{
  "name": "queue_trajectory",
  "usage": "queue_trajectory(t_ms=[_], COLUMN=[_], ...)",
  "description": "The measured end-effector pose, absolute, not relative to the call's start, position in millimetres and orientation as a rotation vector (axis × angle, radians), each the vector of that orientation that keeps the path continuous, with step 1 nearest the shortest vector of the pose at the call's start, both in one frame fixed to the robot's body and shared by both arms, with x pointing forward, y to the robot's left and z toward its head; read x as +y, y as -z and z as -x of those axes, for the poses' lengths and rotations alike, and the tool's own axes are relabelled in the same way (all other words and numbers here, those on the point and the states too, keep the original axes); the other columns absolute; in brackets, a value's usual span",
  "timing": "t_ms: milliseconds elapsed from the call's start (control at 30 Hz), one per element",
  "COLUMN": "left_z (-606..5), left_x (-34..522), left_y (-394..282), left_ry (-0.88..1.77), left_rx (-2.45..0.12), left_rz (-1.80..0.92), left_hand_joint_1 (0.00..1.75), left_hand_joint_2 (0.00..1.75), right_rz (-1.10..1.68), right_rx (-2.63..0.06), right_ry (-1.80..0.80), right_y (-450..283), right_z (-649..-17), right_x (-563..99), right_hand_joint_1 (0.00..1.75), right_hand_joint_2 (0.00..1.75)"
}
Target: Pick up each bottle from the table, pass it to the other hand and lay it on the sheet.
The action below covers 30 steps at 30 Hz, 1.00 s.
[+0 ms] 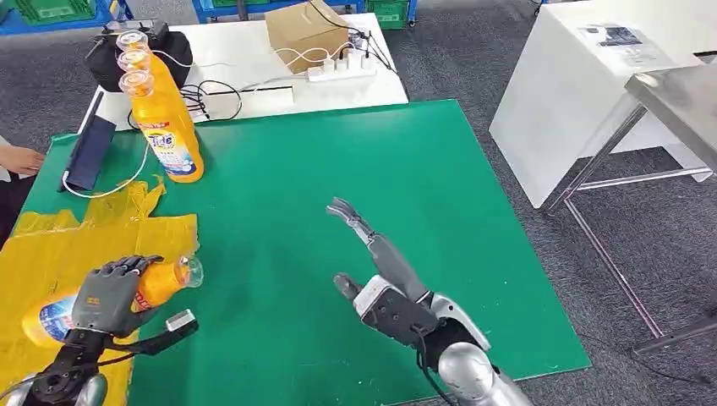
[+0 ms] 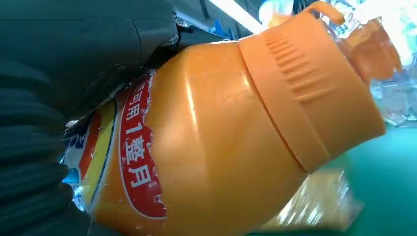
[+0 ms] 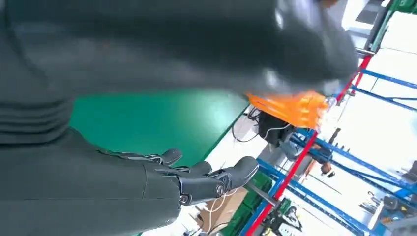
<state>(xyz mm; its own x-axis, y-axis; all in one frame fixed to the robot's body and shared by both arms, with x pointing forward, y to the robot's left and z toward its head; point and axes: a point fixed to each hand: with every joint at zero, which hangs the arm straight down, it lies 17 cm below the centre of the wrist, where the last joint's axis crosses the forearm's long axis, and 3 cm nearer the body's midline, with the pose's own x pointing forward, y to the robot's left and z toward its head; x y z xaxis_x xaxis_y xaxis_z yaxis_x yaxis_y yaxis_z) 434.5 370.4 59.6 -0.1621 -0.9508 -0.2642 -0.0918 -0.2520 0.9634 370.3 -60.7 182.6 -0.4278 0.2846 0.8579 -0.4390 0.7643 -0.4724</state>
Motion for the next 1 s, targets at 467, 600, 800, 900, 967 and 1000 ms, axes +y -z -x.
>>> queue_trajectory(t_ms=[467,600,800,900,967,1000], left_z=[-449.1,-450.7,-445.7,-446.1,-445.4,-444.8], left_x=[428.7,420.6,370.9,364.1,364.0,363.7], left_y=[-10.3,-15.3,-77.1,-116.8,-133.7,-140.6], left_ry=[1.504,1.470,1.118,0.964,0.916,0.899], left_rx=[-1.018,-1.098,-1.532,-1.664,-1.703,-1.718], left_rz=[-1.331,-1.271,-0.996,-0.938,-0.942,-0.947], left_hand_joint_1=[0.00,0.00,0.00,0.00,0.00,0.00], left_hand_joint_2=[1.75,1.75,0.00,0.00,0.00,0.00], right_rz=[-0.131,-0.103,-0.054,-0.042,-0.040,-0.039], right_rx=[-1.848,-1.865,-1.901,-1.903,-1.904,-1.905], right_ry=[-0.833,-0.851,-0.881,-0.877,-0.873,-0.871], right_y=[-184.7,-183.3,-179.6,-178.1,-178.0,-178.3], right_z=[-368.8,-367.7,-359.7,-359.2,-358.6,-358.5], right_x=[-55.3,-57.7,-62.0,-65.1,-66.4,-67.1], right_hand_joint_1=[0.00,0.00,0.00,0.00,0.00,0.00], right_hand_joint_2=[0.00,0.00,0.00,0.00,0.00,0.00])
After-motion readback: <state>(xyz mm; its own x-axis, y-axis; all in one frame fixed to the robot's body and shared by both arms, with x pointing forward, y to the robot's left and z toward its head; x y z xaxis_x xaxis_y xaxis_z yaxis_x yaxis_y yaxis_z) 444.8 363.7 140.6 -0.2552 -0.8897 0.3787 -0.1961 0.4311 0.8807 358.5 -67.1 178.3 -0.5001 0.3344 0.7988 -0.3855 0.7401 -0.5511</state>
